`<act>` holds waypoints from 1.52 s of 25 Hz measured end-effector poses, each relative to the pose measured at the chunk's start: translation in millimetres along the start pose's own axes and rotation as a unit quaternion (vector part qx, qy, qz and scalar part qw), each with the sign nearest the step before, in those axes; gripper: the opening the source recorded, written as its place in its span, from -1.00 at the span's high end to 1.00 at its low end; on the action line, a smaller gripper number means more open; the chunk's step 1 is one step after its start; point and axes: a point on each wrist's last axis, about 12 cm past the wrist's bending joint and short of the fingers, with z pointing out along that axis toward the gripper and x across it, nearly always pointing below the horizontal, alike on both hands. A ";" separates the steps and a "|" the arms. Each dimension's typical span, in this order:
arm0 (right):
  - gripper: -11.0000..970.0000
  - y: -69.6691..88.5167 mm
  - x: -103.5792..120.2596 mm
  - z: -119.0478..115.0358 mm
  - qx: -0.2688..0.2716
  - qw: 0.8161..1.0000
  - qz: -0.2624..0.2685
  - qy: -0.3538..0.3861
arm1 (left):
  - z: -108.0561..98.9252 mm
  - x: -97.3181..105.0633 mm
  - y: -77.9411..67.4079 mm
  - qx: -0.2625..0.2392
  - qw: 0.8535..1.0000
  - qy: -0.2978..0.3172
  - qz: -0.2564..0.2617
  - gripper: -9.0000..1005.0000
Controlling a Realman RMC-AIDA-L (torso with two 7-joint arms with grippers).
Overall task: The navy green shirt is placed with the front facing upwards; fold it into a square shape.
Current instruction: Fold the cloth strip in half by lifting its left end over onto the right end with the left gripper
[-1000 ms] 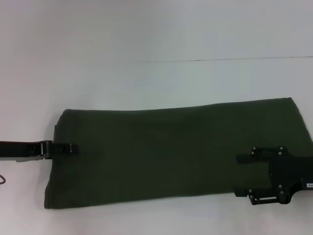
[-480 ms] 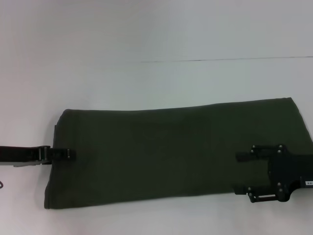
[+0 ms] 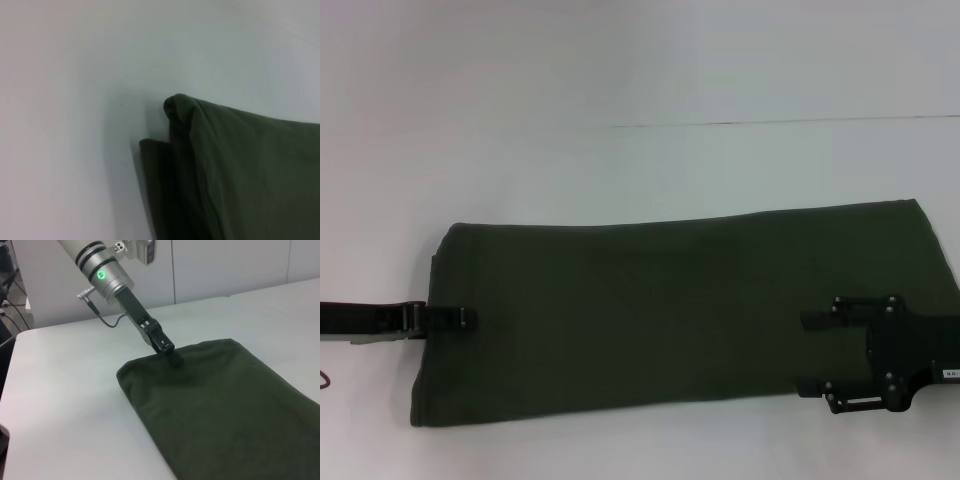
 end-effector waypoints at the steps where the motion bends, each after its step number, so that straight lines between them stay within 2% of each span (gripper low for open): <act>1: -0.70 0.0 0.0 0.0 0.000 1.000 0.000 0.000 | 0.1 0.0 -0.1 0.000 1.000 0.000 0.000 -0.78; 17: -0.70 -0.2 0.4 -0.1 0.001 1.000 0.001 0.001 | 5.5 0.6 -2.6 0.003 1.000 0.005 0.004 -0.78; 38: -0.70 -0.4 3.1 0.1 0.004 1.000 0.011 0.008 | 19.0 -0.4 -16.1 0.019 0.999 0.032 0.023 -0.73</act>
